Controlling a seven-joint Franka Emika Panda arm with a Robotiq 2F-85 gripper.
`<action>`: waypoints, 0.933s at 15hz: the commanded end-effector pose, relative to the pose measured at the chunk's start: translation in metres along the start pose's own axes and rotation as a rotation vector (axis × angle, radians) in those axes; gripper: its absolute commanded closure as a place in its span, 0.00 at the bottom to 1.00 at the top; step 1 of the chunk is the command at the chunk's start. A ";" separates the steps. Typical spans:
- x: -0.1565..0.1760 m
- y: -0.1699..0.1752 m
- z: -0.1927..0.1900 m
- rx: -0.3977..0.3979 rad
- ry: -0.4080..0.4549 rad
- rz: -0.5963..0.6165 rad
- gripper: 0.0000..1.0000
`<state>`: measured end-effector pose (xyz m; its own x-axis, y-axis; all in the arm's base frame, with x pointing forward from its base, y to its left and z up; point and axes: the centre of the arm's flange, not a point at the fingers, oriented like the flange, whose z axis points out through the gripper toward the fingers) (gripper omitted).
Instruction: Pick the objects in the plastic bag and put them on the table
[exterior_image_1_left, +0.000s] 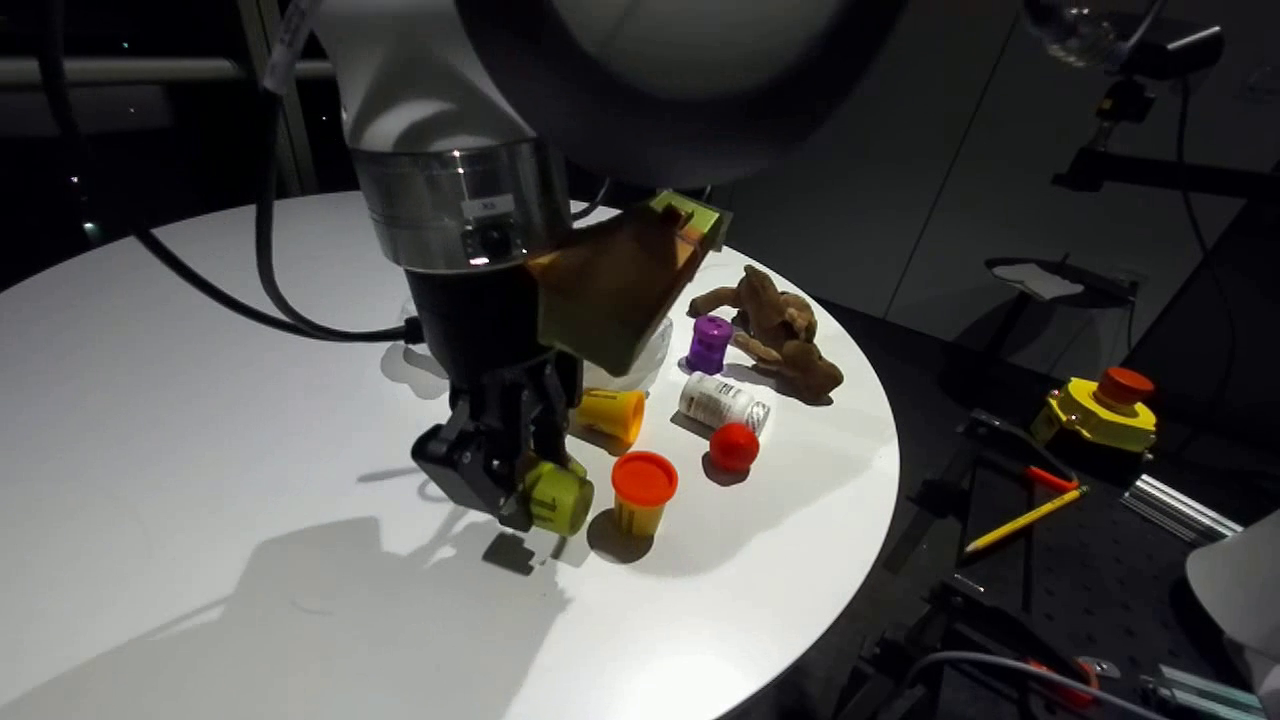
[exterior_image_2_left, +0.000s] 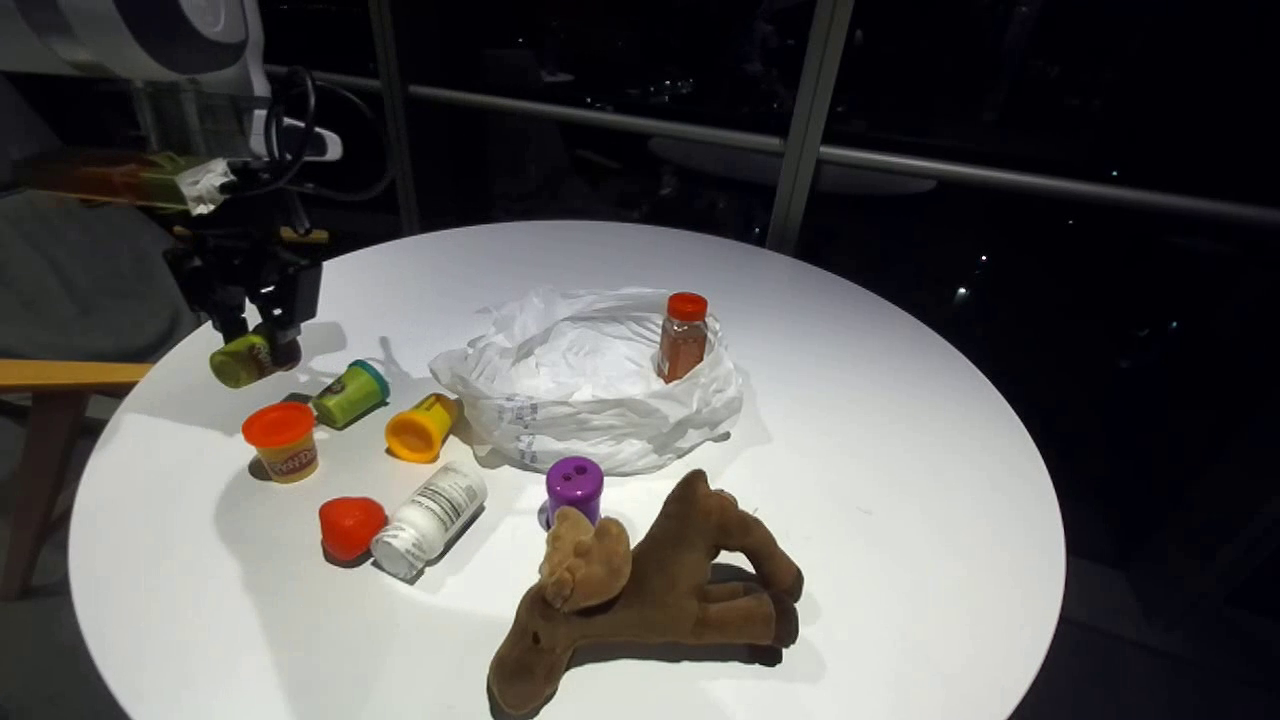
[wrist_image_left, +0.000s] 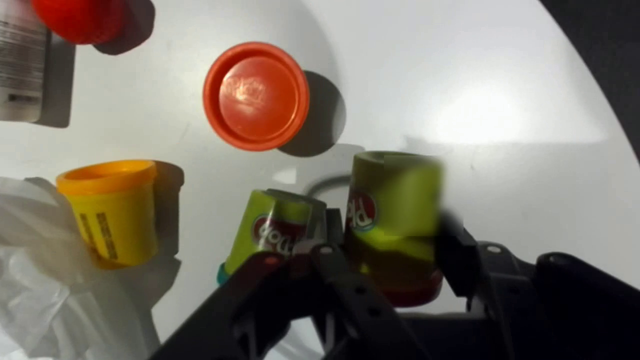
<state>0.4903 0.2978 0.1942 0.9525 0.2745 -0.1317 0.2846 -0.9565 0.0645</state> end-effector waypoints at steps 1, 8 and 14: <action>-0.032 -0.001 0.005 0.031 0.027 -0.055 0.77; -0.031 0.001 0.055 0.045 0.137 0.023 0.77; -0.025 0.037 0.007 0.031 0.213 0.101 0.13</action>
<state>0.4719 0.2678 0.1531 0.9725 0.2305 0.0345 0.2295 -0.9728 0.0307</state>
